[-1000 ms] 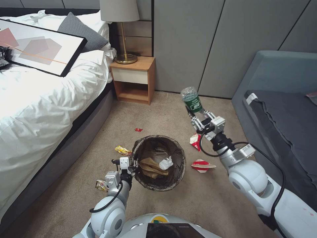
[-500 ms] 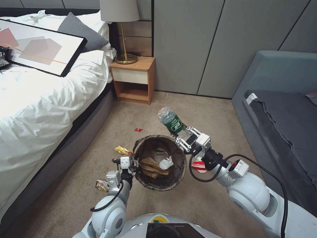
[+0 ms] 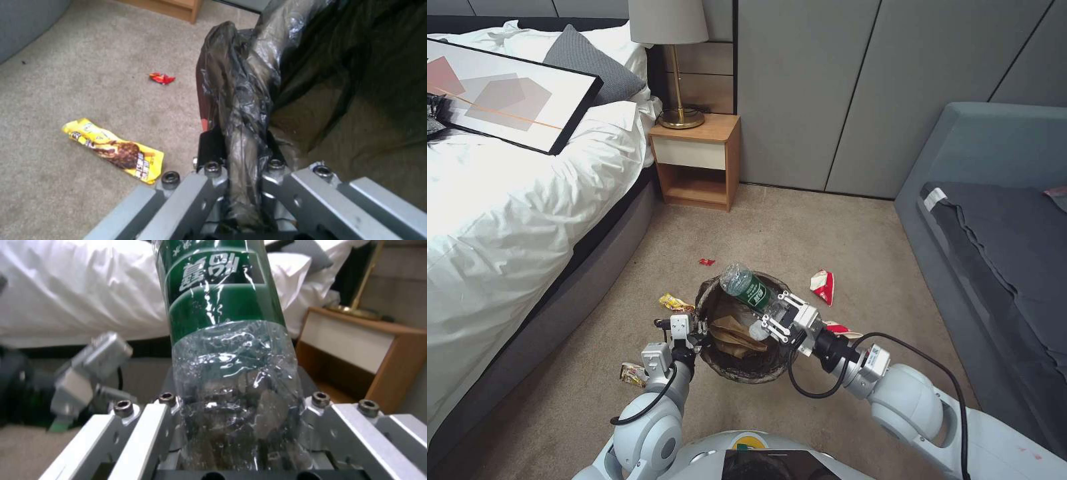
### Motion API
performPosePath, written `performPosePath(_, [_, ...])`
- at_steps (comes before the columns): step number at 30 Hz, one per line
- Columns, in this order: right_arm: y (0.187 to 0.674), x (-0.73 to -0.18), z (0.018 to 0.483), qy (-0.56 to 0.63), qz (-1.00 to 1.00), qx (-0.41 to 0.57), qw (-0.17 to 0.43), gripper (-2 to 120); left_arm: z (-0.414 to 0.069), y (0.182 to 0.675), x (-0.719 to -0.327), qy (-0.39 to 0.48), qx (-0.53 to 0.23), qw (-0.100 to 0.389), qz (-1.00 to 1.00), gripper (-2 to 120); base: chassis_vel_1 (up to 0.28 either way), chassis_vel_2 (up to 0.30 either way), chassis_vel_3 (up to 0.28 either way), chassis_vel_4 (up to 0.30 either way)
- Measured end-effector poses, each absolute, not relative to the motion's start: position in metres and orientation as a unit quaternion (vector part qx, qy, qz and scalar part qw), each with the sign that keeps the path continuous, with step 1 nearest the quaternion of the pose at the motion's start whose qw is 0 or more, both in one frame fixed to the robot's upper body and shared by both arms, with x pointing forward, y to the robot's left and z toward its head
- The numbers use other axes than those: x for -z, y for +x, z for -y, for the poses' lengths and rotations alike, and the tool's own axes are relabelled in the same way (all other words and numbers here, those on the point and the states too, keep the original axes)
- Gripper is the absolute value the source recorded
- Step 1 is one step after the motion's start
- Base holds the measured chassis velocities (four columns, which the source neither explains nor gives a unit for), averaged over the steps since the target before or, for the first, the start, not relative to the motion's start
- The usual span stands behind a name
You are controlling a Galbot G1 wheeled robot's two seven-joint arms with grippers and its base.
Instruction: Pick up the trash bin, then pick up the garbage from the floor and place it into the trash bin.
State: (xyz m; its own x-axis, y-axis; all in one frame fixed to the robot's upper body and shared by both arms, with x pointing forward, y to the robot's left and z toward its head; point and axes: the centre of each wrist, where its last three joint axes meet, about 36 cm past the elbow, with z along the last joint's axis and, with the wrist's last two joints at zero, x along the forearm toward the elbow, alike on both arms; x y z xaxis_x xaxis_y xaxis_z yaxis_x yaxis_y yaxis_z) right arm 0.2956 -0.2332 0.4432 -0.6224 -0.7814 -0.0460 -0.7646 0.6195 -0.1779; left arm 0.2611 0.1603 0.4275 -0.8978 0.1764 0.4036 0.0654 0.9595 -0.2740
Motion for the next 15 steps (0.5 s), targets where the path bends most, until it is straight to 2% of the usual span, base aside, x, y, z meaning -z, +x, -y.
performPosePath(9, [0.299, -0.401, 0.225, -0.430, -0.900, 0.065, 0.028, 32, -0.159, 0.260, -0.433, -0.066, -0.130, 0.213, 0.966, 2, 0.000, 0.000, 0.000, 0.000])
performPosePath(15, [0.296, -0.393, 0.222, -0.431, -0.900, 0.068, 0.021, 32, -0.160, 0.259, -0.434, -0.066, -0.131, 0.212, 0.966, 2, 0.000, 0.000, 0.000, 0.000])
